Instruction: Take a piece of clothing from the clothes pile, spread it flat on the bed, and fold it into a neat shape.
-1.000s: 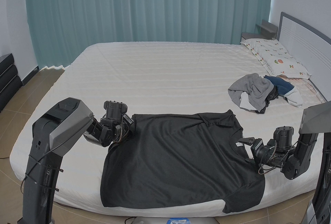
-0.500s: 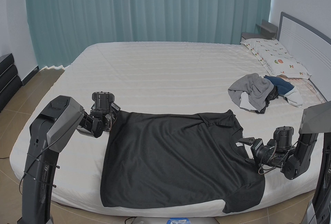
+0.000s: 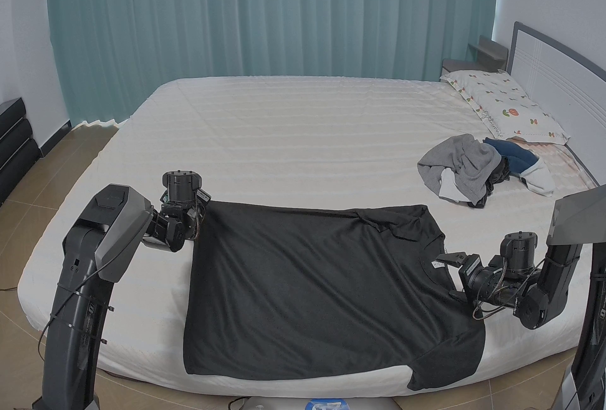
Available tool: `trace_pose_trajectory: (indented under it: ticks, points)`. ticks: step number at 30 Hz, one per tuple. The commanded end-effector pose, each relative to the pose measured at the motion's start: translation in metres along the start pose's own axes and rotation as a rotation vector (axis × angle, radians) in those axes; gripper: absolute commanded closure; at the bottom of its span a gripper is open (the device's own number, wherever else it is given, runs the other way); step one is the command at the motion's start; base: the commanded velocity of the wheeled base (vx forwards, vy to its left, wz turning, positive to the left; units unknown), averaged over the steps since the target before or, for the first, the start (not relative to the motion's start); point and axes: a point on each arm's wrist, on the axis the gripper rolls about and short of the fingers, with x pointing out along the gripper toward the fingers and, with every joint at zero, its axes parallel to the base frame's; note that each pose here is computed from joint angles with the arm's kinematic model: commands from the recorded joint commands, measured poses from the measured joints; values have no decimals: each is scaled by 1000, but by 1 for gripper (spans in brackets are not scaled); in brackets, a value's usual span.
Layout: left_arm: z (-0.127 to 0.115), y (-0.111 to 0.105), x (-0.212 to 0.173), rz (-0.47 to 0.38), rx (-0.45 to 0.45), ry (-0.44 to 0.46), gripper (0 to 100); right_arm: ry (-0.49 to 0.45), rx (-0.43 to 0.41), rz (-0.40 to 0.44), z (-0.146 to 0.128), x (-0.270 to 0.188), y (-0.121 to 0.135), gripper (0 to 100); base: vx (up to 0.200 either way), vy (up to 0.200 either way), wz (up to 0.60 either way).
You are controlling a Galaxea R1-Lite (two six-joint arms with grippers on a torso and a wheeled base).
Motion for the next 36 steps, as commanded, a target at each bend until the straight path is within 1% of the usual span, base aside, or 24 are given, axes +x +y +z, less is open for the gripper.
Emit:
trace_pose_trajectory:
  ticks: [1,2,8,10,12,13,14,15,18,19,20,21,22,23,24,26,27,28,29,32,33,34,36]
  points:
    - [-3,1,1,1,2,4,100,0,-1,2,0,0,0,0,0,0,0]
    - [-2,0,1,1,2,4,0,0,-1,2,0,0,0,0,0,0,0]
    - [-1,0,-2,5,-9,7,0,-9,-2,11,2,1,2,0,0,0,0]
    - [3,-2,-5,5,-32,2,0,-22,0,12,4,2,2,0,0,0,0]
    - [17,-10,-17,1,-96,1,0,-50,-9,23,6,3,8,0,0,0,0]
    - [20,-10,-21,2,-113,6,0,-62,-12,23,6,4,9,0,0,0,0]
    - [30,-12,-30,-2,-143,17,0,-82,-24,26,4,7,14,0,0,0,0]
    - [32,-12,-36,-10,-153,41,0,-91,-36,28,1,10,18,0,0,0,0]
    - [27,-1,-52,-10,-148,158,0,-137,-66,41,-3,23,31,0,0,0,0]
    - [27,0,-59,-31,-152,195,0,-143,-85,45,-3,28,35,0,0,0,0]
    - [27,1,-60,-33,-152,199,0,-143,-88,49,-3,28,36,0,0,0,0]
    - [28,2,-68,-68,-165,246,0,-148,-140,27,1,36,42,0,0,0,0]
    - [28,2,-68,-68,-165,246,0,-148,-140,27,1,36,42,0,0,0,0]
    - [23,8,-74,-65,-191,305,0,-170,-194,9,10,49,55,0,0,0,0]
    - [21,10,-74,-61,-191,314,0,-177,-195,3,12,52,58,0,0,0,0]
    - [16,11,-75,-56,-184,321,0,-185,-198,-13,16,64,64,0,0,0,0]
    - [15,9,-76,-57,-181,326,0,-179,-202,-21,15,70,64,0,0,0,0]
    - [12,9,-78,-54,-174,330,0,-166,-219,-32,12,86,62,0,0,0,0]
    - [12,9,-78,-54,-174,330,0,-166,-219,-32,12,86,62,0,0,0,0]
    - [8,12,-79,-47,-155,338,0,-165,-315,-48,13,110,55,0,0,0,0]
    - [8,12,-79,-47,-154,338,0,-166,-321,-47,13,111,55,0,0,0,0]
    - [7,11,-79,-49,-151,339,0,-171,-381,-53,18,121,54,0,0,0,0]
    - [7,11,-79,-50,-152,338,0,-168,-407,-63,20,128,53,0,0,0,0]
